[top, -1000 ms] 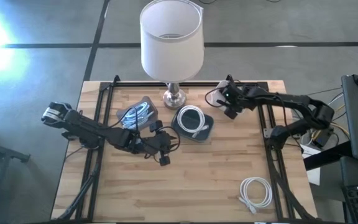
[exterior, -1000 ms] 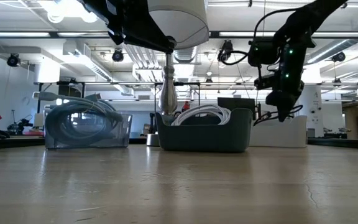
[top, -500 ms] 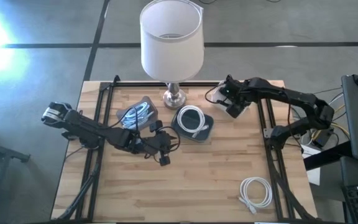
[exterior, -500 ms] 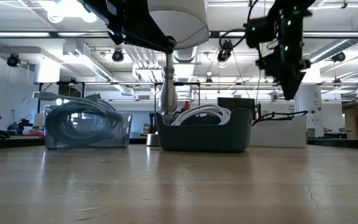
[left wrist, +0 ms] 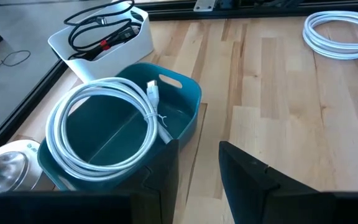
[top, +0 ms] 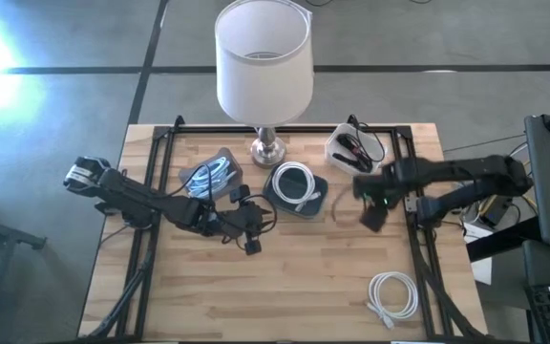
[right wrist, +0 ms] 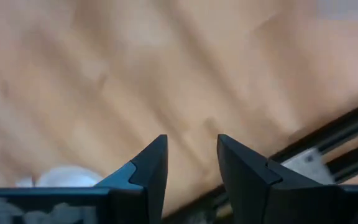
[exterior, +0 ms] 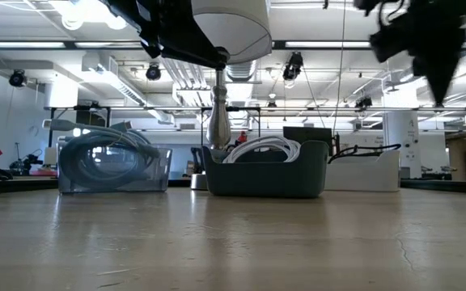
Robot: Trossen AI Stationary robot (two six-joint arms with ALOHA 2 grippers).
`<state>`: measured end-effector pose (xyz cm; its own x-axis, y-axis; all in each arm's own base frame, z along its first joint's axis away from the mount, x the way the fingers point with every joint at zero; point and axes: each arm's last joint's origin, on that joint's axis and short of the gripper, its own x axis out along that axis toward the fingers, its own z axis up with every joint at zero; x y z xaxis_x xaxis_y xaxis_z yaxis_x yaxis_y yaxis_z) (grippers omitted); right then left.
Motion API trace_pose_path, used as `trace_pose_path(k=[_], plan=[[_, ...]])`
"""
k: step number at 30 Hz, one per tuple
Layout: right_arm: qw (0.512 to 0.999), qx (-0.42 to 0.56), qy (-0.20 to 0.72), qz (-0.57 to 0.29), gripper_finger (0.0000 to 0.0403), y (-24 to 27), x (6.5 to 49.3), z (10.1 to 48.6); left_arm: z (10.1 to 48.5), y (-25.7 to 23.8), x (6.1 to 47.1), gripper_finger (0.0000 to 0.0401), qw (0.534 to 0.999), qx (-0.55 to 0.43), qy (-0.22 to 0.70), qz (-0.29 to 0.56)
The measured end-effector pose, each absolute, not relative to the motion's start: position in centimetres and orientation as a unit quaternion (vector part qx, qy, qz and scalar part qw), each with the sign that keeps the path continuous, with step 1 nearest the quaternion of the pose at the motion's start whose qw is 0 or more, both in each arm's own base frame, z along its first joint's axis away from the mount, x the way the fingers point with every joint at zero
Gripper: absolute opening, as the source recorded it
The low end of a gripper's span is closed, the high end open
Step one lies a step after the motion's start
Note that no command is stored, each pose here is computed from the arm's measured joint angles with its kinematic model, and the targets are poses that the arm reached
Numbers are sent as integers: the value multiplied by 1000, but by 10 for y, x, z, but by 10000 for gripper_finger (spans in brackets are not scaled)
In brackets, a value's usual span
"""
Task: Pick & Place USB Port
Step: Put the white hdmi cable into the blue bin
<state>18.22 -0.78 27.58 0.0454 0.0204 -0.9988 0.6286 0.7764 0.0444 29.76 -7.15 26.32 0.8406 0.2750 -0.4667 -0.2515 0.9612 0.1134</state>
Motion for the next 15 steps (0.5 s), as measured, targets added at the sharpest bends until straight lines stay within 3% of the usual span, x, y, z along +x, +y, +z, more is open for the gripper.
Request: trace_pose_path(k=[9,15], plan=[[603,225,761,-75,119,68,156,236,263,-71,298,117,959,23,247,137],[619,210,756,-34,101,100,144,206,263,-71,298,117,959,23,247,138]])
